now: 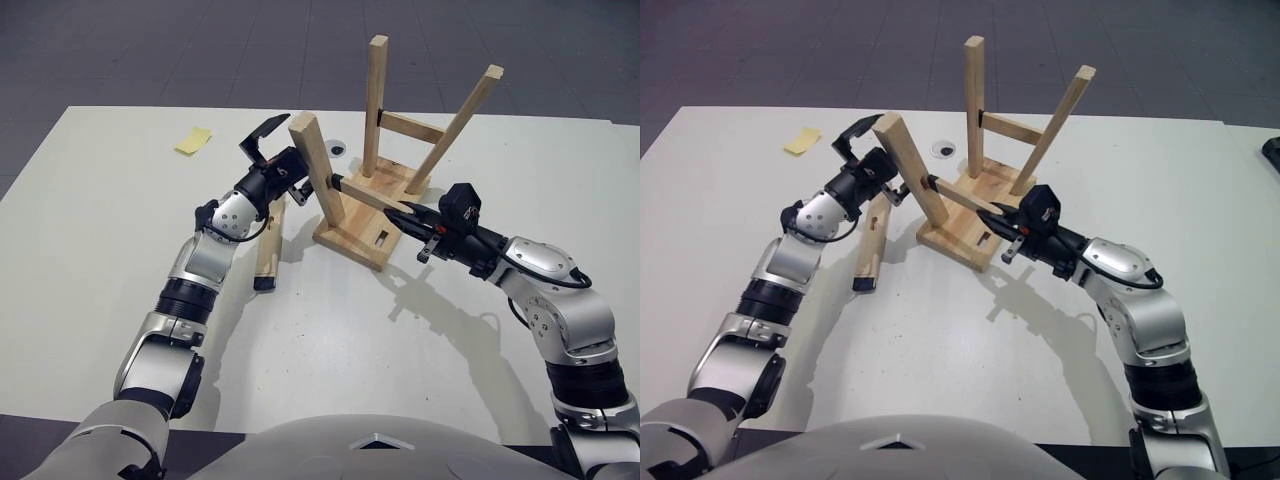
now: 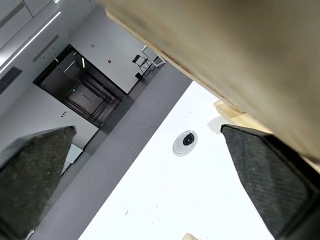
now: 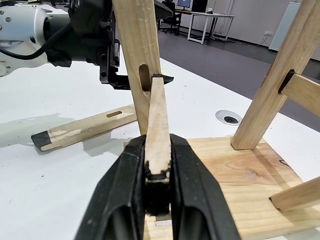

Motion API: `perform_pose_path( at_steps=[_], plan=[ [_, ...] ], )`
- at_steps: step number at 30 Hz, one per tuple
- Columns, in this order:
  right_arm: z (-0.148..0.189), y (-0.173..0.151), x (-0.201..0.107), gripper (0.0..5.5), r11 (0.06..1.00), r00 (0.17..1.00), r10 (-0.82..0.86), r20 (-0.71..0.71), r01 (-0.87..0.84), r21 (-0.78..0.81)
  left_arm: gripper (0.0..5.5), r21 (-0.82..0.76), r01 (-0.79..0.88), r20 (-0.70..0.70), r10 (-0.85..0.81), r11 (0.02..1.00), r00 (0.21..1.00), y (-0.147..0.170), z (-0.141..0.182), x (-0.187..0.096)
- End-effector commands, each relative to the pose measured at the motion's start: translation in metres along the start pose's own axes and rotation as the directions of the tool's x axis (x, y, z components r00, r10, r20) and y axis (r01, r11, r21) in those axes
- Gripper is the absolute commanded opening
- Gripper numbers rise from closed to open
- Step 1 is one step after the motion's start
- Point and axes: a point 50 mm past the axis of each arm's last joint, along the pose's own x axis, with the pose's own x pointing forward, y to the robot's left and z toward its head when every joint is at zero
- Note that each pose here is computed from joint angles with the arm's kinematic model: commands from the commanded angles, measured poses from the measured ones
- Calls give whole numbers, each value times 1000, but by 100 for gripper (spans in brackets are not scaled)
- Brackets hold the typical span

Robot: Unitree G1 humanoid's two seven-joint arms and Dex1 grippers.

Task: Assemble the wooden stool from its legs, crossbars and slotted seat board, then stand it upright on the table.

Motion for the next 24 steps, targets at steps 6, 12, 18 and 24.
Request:
perform_pose_path(
  at_steps=[6, 12, 18, 24],
  plan=[
    [11, 9, -1, 42, 998, 999, 49, 12, -49, -36, 540, 38, 26, 41, -28, 999, 999, -5, 9, 4],
    [5, 6, 4, 42, 998, 999, 50, -16, -51, -31, 540, 54, 31, 59, -35, 998, 998, -7, 13, 5],
    [-2, 3, 6, 42, 999, 998, 52, -36, -52, -11, 540, 70, 56, 90, -62, 996, 994, -12, 22, 9],
    [-12, 6, 10, 42, 998, 996, 60, -63, -61, -8, 540, 84, 77, 114, -86, 994, 990, -16, 29, 10]
  ],
)
